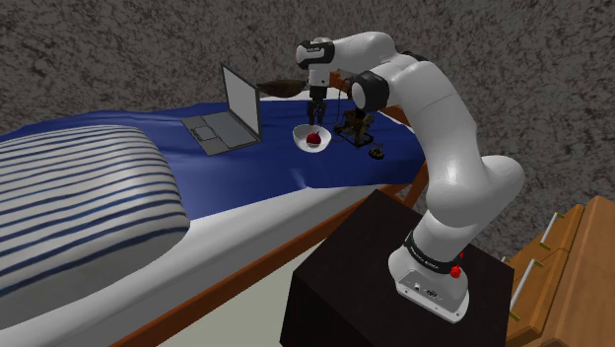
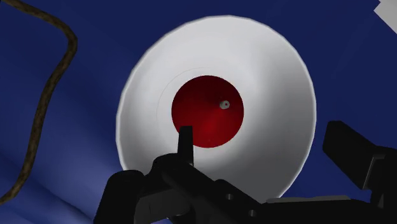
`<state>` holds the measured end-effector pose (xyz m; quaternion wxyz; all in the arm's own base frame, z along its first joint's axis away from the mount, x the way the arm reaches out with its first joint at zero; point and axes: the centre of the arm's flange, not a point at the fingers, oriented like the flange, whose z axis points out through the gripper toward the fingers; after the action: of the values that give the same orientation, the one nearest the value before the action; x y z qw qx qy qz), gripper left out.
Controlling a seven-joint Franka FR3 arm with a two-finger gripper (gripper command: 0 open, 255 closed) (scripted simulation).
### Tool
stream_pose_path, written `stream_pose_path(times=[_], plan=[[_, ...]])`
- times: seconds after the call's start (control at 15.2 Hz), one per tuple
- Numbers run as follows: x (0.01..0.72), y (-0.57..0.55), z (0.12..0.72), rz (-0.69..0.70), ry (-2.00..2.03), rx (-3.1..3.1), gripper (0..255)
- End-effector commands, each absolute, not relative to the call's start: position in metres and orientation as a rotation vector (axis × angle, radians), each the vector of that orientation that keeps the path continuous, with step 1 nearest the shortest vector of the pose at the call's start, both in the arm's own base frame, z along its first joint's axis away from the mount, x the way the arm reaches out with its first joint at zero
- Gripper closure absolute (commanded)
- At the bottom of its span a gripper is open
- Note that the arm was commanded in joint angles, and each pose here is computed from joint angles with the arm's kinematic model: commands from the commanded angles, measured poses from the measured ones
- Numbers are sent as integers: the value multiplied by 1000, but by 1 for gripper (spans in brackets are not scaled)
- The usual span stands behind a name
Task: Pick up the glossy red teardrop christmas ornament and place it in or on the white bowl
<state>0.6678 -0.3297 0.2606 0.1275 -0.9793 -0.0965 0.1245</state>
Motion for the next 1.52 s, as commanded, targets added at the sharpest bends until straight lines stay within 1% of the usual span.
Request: stream_pose_path(times=[0.0,0.13,0.33,0.92,1.32,1.45], plan=[[668,-330,261,362,-281,-2849,0],[668,-330,261,362,-281,-2849,0],[678,-339,298,362,-281,-2849,0],[678,-339,297,362,-281,-2849,0],[658,-341,225,367,-355,-2894,0],[655,-339,215,367,-355,-2894,0]])
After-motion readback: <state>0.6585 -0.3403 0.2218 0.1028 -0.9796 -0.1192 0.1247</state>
